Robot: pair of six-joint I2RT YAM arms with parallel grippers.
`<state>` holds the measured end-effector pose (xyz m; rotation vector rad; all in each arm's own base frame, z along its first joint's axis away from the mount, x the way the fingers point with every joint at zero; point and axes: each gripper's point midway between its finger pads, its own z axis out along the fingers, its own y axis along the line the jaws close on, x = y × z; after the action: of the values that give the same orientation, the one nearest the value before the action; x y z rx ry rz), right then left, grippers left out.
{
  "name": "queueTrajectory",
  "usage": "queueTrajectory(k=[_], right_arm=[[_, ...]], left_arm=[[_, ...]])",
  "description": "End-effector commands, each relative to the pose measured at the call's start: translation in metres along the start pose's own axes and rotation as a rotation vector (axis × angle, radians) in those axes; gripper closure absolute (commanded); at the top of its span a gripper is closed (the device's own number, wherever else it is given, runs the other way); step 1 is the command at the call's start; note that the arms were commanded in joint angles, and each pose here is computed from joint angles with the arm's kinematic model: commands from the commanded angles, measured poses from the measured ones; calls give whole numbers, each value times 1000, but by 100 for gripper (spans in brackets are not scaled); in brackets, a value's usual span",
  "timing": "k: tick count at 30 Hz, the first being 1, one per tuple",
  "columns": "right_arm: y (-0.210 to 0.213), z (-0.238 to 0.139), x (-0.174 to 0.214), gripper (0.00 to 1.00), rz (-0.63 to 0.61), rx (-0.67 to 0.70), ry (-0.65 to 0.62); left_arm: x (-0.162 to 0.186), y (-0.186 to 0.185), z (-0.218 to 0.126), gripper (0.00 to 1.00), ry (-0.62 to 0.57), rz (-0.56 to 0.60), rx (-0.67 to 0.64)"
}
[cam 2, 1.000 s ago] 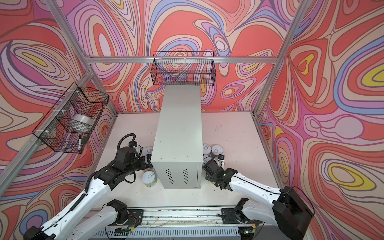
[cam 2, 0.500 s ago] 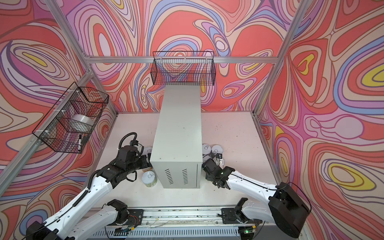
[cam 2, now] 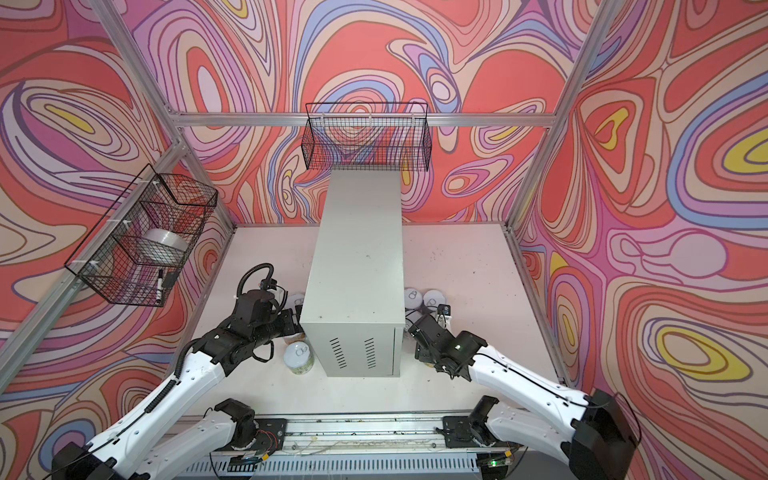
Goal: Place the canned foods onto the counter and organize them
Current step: 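Lift the tub with the right gripper and carry it onto the cabinet top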
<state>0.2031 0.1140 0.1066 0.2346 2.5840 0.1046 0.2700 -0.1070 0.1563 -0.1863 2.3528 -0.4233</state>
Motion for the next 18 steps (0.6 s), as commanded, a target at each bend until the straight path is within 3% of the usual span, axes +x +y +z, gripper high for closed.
queueTrajectory(k=[1,12,18], right_arm=[[-1,-43,-24,100,-5,-20,-55],[-13,-169,-134,100,-170,139,-302],[17,-222,-188,100,-201,58,-419]], left_arm=[[-10,-6,-9,3,-4,17,0],[-25,-10,-21,3,-27,52,-15],[-33,-21,-24,3,-19,75,18]])
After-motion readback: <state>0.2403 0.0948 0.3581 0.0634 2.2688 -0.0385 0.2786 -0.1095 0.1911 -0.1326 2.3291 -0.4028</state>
